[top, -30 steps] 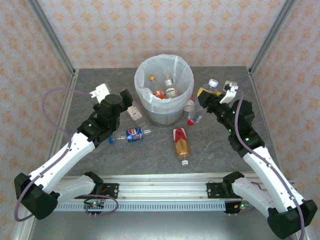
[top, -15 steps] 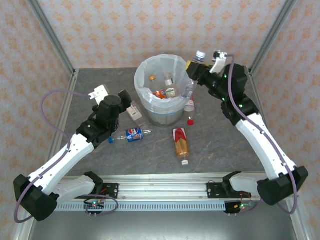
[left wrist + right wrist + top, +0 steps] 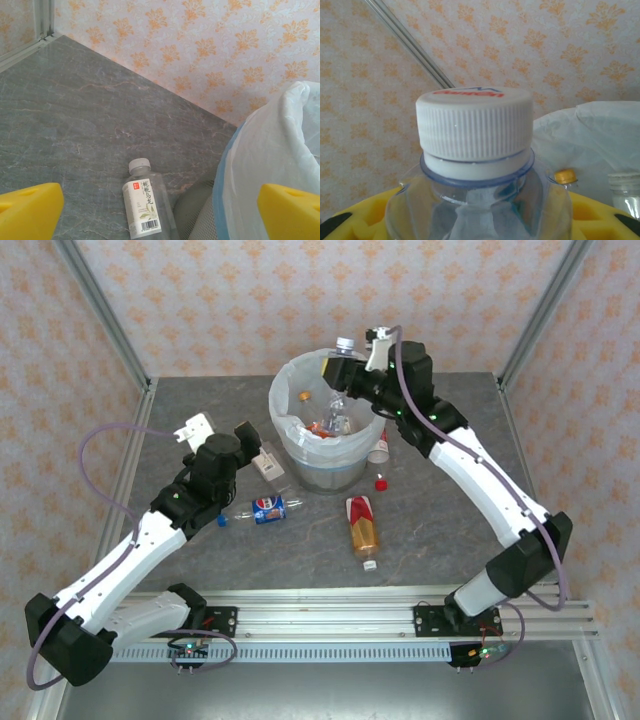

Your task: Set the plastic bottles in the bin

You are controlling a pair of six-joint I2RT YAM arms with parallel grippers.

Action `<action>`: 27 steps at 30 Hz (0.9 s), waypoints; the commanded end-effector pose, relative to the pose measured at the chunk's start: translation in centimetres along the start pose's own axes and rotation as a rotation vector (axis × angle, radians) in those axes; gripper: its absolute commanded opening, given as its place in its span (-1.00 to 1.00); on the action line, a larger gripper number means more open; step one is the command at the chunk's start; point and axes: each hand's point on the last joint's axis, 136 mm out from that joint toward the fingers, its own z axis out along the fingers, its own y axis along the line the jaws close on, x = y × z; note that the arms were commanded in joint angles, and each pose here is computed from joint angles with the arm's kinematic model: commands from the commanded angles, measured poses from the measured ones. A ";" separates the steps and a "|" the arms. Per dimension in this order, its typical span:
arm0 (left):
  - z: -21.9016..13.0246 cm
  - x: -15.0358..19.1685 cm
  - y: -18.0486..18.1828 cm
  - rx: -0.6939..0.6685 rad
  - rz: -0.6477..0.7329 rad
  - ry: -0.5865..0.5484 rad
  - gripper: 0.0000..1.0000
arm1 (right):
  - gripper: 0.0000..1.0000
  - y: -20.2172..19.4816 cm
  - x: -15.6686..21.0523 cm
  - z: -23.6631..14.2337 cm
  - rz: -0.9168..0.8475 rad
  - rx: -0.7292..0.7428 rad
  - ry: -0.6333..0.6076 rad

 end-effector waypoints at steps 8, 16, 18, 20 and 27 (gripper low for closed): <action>-0.6 0.0 2.0 -0.045 -0.013 -0.019 1.00 | -1.00 -0.2 1.1 5.4 0.036 0.004 0.040; -0.1 0.9 2.6 -0.067 0.003 0.001 1.00 | -0.95 -1.0 6.0 7.5 -0.040 0.056 0.154; 0.0 1.0 2.5 -0.061 0.002 0.008 1.00 | -0.94 -2.0 7.1 8.0 -0.039 0.080 0.174; 0.2 1.2 2.4 -0.060 0.006 0.016 1.00 | -0.94 -3.0 8.2 8.5 -0.041 0.106 0.197; 0.6 1.8 1.9 -0.052 0.016 0.041 1.00 | -0.90 -5.6 10.9 9.8 -0.057 0.172 0.245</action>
